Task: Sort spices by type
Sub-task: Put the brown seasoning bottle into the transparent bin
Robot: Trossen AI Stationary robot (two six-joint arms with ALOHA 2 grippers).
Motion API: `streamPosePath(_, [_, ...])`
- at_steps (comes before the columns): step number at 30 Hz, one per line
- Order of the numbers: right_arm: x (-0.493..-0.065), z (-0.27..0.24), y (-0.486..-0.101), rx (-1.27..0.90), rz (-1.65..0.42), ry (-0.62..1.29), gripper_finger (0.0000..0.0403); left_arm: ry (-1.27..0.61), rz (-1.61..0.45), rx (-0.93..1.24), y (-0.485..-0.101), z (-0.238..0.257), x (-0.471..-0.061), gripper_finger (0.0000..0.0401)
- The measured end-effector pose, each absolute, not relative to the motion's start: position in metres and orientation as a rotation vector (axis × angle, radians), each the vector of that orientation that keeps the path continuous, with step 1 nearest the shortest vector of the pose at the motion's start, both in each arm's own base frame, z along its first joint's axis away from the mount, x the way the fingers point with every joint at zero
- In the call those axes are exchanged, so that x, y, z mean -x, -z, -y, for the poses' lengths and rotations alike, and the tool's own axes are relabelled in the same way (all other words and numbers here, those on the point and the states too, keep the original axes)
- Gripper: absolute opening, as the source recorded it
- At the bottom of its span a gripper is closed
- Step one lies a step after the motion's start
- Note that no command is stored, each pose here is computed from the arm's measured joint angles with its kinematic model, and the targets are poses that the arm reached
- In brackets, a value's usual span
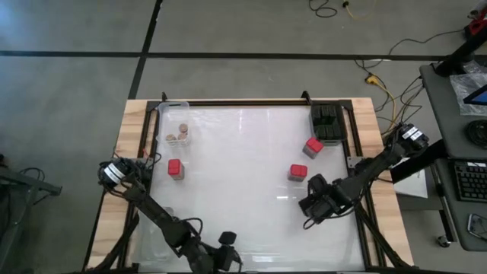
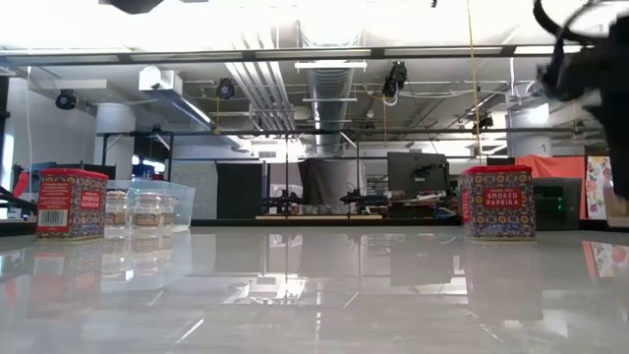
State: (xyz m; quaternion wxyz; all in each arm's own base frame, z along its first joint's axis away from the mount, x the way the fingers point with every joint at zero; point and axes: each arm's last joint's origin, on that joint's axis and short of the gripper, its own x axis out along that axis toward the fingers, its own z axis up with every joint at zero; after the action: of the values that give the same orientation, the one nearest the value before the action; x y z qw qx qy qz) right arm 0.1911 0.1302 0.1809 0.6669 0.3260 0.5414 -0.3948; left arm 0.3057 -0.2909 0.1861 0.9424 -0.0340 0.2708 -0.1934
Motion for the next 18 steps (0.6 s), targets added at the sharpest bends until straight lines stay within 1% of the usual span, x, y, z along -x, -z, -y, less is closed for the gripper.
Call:
streamPosePath(2, [-0.201, -0.138, -0.191, -0.716, -1.22, 0.826, 0.0187, 0.37, -0.599, 0.063, -0.187, 0.286, -0.303, 0.0182])
streamPosePath(5, [-0.222, -0.15, -0.208, -0.666, -1.175, 0.736, 0.0187, 0.286, -0.623, 0.065, -0.191, 0.276, -0.302, 0.0182])
streamPosePath(9, [-0.264, -0.154, -0.221, -0.555, -1.139, 0.653, 0.0188, 0.192, -0.643, 0.085, -0.191, 0.266, -0.304, 0.0182])
streamPosePath(12, [-0.304, -0.151, -0.221, -0.431, -1.159, 0.575, 0.0187, 0.169, -0.672, 0.105, -0.192, 0.263, -0.302, 0.0182])
streamPosePath(14, [-0.332, -0.147, -0.222, -0.356, -1.158, 0.509, 0.0187, 0.193, -0.711, 0.155, -0.194, 0.264, -0.297, 0.0182])
streamPosePath(18, [-0.385, -0.126, -0.224, -0.252, -1.121, 0.42, 0.019, 0.224, -0.803, 0.248, -0.198, 0.276, -0.276, 0.0182])
